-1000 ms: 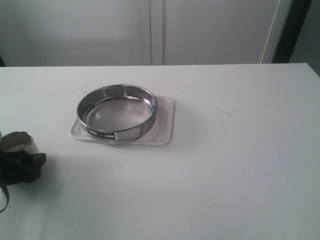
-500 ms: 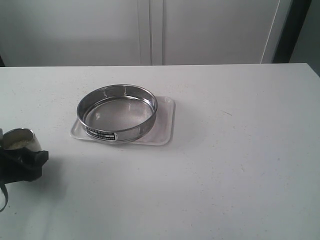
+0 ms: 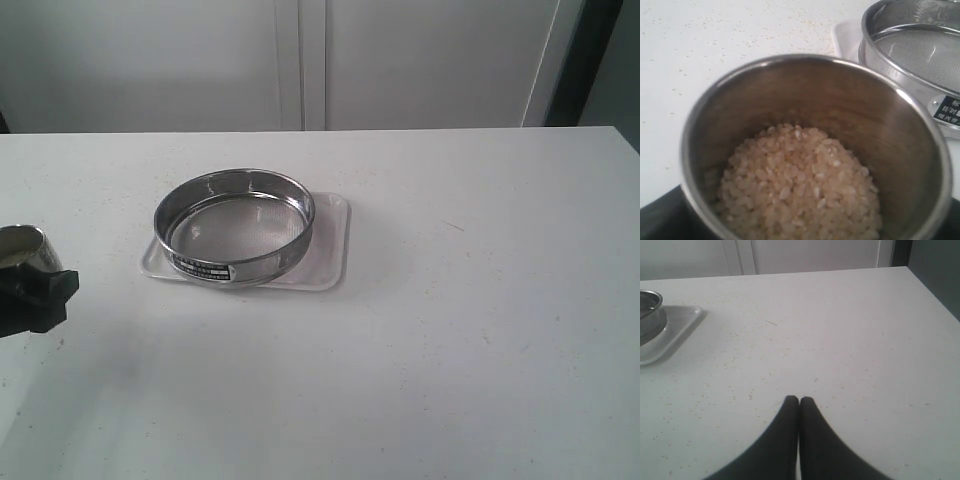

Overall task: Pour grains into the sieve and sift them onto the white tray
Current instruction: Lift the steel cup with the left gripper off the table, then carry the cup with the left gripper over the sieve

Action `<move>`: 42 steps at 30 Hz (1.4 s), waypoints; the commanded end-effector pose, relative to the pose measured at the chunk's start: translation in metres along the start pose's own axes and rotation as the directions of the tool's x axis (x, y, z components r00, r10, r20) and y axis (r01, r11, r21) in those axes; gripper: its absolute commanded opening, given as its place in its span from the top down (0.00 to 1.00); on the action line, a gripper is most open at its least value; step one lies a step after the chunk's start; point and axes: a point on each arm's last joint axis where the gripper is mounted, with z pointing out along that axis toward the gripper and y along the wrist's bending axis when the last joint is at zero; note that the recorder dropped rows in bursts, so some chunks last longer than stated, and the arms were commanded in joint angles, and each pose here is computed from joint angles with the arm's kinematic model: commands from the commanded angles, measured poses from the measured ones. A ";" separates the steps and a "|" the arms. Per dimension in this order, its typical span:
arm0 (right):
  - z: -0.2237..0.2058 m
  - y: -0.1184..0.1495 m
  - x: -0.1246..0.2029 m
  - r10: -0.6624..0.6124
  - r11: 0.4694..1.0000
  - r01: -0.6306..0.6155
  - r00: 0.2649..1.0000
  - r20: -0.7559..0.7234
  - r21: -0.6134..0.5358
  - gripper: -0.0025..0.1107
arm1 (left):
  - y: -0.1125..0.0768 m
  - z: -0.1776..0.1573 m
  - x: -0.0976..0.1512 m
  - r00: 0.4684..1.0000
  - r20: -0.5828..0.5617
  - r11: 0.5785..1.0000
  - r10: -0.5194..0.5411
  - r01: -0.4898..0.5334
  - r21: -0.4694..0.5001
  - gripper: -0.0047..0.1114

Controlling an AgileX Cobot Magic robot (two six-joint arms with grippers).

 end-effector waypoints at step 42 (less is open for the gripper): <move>0.000 0.000 0.000 -0.001 1.000 0.001 1.000 0.015 -0.001 0.98 | -0.005 0.036 -0.132 0.934 -0.327 0.937 0.142 -0.233 -0.259 0.96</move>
